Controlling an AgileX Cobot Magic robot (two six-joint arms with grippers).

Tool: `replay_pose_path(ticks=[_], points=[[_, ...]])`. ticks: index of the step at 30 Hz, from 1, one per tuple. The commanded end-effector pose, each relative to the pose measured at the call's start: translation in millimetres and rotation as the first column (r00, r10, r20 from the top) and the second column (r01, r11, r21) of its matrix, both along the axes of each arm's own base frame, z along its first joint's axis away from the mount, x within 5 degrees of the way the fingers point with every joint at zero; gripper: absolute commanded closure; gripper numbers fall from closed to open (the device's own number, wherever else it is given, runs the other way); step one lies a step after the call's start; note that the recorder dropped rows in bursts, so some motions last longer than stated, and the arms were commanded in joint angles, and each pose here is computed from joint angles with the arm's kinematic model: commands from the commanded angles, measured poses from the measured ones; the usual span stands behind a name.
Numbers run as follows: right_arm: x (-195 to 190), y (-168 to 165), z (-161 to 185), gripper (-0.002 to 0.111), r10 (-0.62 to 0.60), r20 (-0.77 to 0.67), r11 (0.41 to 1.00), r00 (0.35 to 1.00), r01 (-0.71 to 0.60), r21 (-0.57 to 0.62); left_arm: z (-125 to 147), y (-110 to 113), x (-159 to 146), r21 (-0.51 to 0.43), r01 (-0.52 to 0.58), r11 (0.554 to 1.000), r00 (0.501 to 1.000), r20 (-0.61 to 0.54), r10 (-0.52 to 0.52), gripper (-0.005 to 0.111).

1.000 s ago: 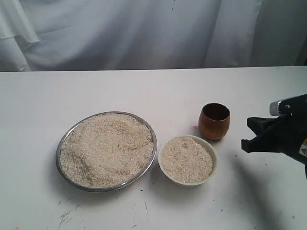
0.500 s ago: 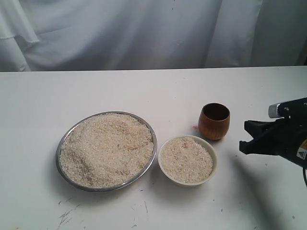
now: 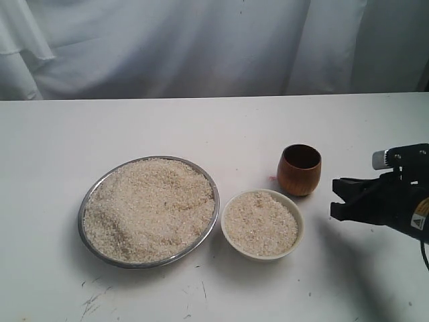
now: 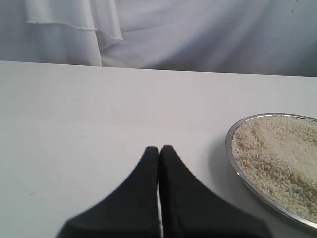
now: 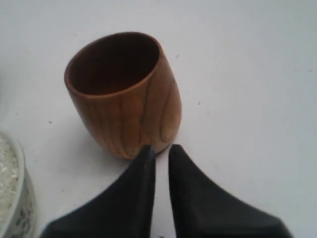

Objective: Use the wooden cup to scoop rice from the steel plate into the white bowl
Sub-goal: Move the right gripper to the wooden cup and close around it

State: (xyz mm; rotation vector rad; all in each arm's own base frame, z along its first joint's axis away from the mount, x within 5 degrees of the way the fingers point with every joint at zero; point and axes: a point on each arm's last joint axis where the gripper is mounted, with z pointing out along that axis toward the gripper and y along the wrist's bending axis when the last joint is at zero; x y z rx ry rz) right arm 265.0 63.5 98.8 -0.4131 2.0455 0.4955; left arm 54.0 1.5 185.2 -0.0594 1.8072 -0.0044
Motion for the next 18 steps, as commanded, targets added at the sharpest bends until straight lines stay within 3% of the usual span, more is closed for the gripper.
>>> replay_pose_path(ticks=[1,5,8,18], points=[[0.3,4.4,3.1,0.077,0.006,-0.006,0.997,1.000,-0.006,0.080,-0.8,-0.1,0.0,0.000,0.003,1.000,1.000,0.006,-0.003,0.107],[-2.0,8.1,2.6,0.042,0.039,-0.020,0.995,0.999,-0.037,0.089,-0.8,-0.1,0.0,0.000,0.003,1.000,1.000,0.006,-0.003,0.107],[-2.1,8.3,2.6,0.026,0.041,-0.020,0.995,0.999,-0.040,0.088,-0.8,-0.1,0.0,0.000,0.003,1.000,1.000,0.006,-0.003,0.107],[-2.7,13.8,2.0,0.024,0.068,-0.014,0.995,0.998,-0.067,0.079,-0.8,-0.1,0.0,0.000,0.003,1.000,1.000,0.006,-0.003,0.107]])
